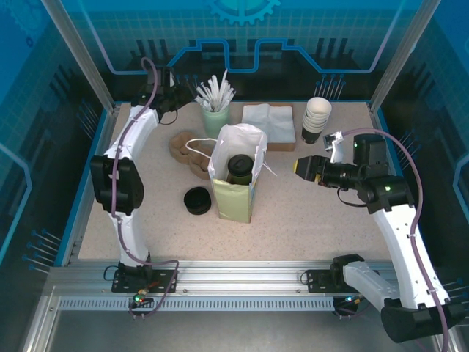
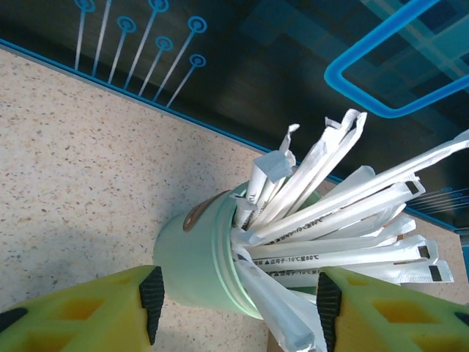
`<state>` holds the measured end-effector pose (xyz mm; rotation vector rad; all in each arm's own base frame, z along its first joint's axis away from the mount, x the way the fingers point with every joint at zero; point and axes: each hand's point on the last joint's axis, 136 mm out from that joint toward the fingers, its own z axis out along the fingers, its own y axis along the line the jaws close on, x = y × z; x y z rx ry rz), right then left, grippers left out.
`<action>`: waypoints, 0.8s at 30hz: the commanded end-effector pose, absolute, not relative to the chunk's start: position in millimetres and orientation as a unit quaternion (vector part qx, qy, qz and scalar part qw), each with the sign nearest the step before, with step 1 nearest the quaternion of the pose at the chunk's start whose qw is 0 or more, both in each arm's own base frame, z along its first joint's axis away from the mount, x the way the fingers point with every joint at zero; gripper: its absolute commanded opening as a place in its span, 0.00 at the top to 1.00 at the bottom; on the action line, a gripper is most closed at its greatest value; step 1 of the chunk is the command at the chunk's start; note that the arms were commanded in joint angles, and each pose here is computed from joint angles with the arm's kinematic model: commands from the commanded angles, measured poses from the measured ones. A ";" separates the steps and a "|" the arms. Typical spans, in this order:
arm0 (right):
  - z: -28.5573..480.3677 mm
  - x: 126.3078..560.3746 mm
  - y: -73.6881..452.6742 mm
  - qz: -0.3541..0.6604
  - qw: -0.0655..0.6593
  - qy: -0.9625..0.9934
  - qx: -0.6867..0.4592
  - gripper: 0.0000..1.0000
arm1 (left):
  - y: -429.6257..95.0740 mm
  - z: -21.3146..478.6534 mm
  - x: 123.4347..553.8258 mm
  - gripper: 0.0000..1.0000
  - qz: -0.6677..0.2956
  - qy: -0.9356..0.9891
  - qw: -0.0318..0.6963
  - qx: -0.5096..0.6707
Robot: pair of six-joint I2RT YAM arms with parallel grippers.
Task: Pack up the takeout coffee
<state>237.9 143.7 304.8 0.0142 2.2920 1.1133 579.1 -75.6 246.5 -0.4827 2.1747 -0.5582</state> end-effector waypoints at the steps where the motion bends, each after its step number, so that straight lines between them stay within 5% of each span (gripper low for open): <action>1: 304.4 245.5 142.3 0.415 0.300 0.859 0.008 0.40 | -96.0 265.7 582.0 0.41 -0.230 0.861 0.426 -0.156; 18: 294.5 255.6 143.6 0.410 0.290 0.865 0.006 0.40 | -85.5 226.9 595.7 0.50 -0.184 0.878 0.402 -0.186; 24: 290.7 257.9 143.5 0.408 0.286 0.867 0.006 0.40 | -85.1 219.7 598.2 0.61 -0.181 0.880 0.395 -0.190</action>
